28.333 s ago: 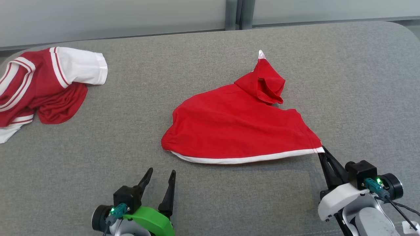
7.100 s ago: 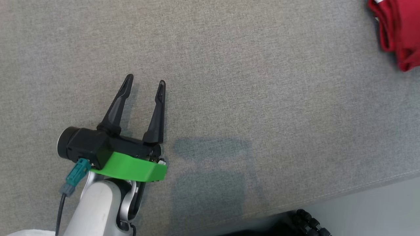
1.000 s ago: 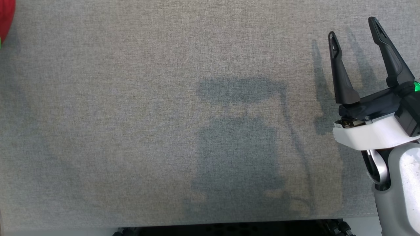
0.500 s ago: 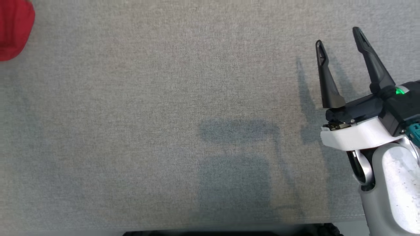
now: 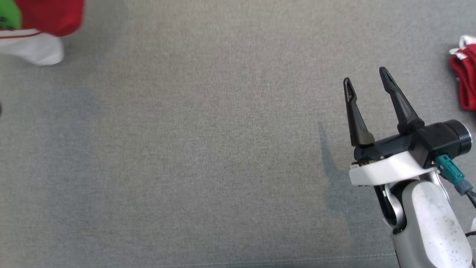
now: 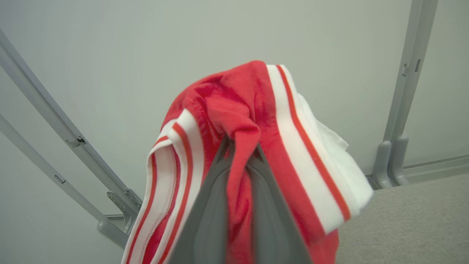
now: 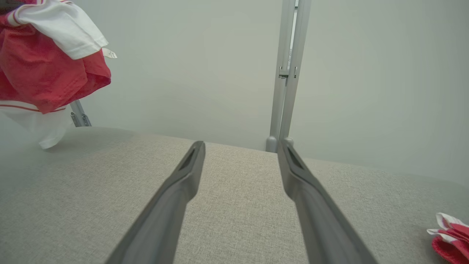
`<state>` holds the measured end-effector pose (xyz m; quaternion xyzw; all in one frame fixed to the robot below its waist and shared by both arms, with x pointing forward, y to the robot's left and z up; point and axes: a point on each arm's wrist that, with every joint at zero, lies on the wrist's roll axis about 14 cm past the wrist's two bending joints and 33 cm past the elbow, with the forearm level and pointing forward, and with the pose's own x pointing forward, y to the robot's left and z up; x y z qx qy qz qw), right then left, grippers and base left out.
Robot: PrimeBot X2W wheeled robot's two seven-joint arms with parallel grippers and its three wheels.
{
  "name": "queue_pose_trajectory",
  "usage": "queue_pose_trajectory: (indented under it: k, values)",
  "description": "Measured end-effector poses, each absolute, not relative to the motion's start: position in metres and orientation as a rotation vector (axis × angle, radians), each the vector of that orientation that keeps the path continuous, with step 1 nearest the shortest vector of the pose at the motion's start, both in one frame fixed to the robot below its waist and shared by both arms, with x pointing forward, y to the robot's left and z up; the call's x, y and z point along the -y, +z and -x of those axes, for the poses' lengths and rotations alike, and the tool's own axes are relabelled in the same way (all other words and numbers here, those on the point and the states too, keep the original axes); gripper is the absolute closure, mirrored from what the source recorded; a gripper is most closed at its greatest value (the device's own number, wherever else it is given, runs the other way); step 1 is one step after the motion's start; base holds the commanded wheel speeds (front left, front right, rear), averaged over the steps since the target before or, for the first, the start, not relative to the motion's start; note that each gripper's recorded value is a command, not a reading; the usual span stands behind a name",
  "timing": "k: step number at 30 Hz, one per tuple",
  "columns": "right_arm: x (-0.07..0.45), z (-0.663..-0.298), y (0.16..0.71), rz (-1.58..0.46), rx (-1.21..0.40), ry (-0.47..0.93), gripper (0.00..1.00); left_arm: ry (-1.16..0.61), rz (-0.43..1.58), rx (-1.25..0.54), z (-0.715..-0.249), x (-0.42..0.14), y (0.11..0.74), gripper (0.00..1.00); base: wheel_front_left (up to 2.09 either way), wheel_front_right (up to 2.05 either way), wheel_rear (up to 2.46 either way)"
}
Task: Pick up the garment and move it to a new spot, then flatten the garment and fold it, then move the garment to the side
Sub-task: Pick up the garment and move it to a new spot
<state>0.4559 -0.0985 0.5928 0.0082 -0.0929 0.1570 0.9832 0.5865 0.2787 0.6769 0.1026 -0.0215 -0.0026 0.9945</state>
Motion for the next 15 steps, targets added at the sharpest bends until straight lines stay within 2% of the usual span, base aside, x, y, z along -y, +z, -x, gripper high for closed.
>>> queue_pose_trajectory:
  k: [7, 15]
  values:
    - [0.105, -0.428, 0.619, -0.036, 0.237, 0.288, 0.0, -0.196, -0.19, 0.189, -0.547, -0.21, 0.734, 1.0, 0.0, 0.0, 0.0]
    - [0.119, -0.396, 0.64, -0.038, 0.283, 0.245, 0.0, -0.442, -0.161, 0.256, -0.475, -0.132, 0.758, 1.0, 0.0, 0.0, 0.0]
